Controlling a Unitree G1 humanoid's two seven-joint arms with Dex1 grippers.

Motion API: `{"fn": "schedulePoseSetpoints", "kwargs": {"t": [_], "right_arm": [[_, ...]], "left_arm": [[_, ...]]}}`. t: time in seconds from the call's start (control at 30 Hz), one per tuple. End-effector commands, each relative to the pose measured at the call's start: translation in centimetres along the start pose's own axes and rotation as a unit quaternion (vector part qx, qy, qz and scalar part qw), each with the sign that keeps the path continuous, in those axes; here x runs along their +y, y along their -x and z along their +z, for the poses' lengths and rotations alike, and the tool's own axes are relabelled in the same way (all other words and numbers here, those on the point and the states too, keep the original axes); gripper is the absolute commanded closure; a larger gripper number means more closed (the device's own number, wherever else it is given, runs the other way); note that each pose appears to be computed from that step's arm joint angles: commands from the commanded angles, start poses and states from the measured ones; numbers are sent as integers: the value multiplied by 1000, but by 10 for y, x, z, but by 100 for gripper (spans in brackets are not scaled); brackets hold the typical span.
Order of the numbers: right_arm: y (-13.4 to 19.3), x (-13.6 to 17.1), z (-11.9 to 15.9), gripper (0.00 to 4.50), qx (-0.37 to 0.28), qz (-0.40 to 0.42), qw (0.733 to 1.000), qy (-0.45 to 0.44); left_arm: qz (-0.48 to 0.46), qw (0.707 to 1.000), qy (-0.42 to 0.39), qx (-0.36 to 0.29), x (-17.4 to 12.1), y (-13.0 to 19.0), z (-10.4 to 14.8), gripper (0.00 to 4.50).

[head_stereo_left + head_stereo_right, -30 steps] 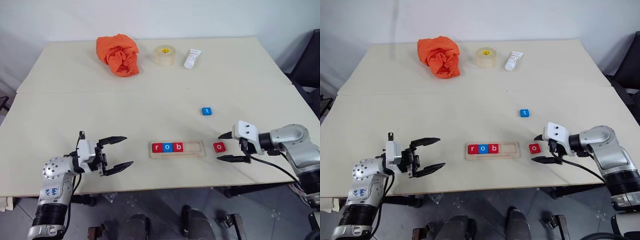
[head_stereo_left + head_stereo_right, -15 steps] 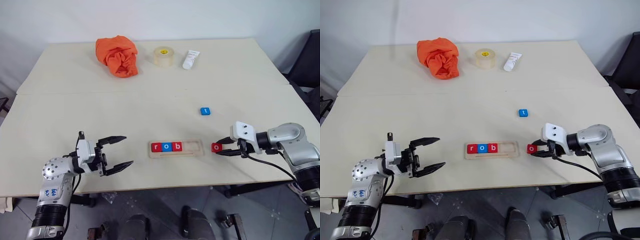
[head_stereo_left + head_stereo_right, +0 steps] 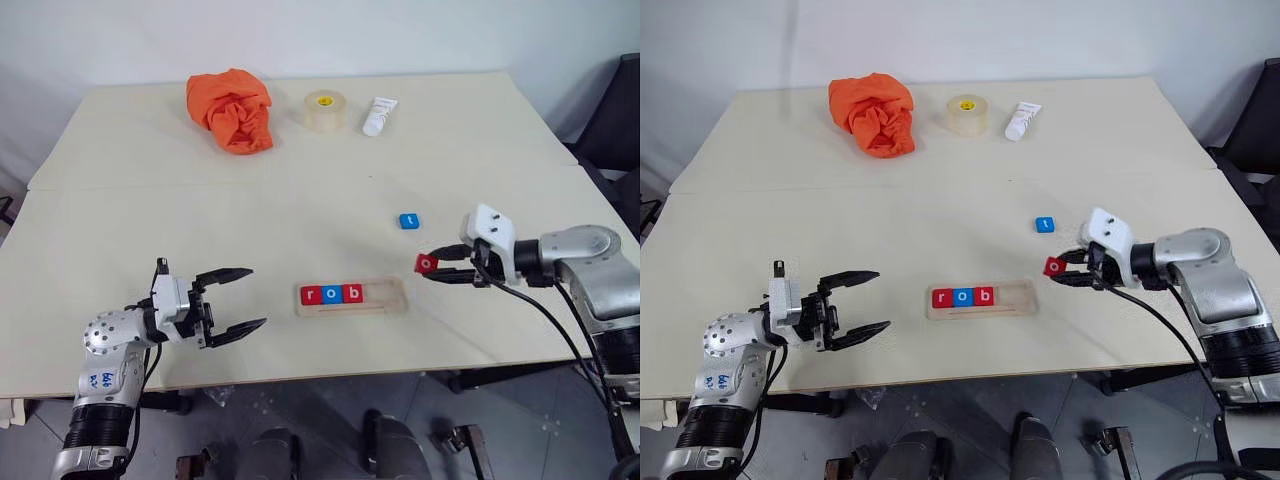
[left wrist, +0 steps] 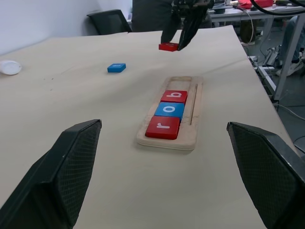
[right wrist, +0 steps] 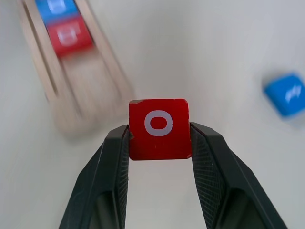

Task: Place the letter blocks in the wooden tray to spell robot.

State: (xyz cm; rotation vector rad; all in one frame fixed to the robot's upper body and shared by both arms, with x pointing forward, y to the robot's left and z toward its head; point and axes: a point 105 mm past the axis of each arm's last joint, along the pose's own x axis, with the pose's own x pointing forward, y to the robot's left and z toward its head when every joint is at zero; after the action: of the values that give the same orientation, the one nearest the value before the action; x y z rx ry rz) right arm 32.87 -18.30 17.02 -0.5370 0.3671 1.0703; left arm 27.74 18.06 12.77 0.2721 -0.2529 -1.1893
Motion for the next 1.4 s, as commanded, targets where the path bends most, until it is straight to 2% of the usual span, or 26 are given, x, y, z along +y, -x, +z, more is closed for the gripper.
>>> {"fn": "schedulePoseSetpoints", "kwargs": {"t": [0.03,0.3,0.57,1.07,1.37,1.4], "right_arm": [[-15,14,20,306,-2,21,999,26],[-48,23,28,306,15,45,997,59],[-54,35,23,306,34,88,992,84],[-64,37,19,306,46,104,988,100],[-59,37,27,9,39,102,988,108],[-58,36,28,4,38,99,988,108]], "left_arm": [[8,1000,-19,-5,7,6,8,0],[10,1000,-19,-9,5,3,8,0],[20,1000,-17,-7,1,6,7,0],[24,1000,-15,-8,-1,5,8,0],[24,1000,-16,-9,-1,4,8,0],[24,1000,-16,-10,-1,4,8,0]]}}
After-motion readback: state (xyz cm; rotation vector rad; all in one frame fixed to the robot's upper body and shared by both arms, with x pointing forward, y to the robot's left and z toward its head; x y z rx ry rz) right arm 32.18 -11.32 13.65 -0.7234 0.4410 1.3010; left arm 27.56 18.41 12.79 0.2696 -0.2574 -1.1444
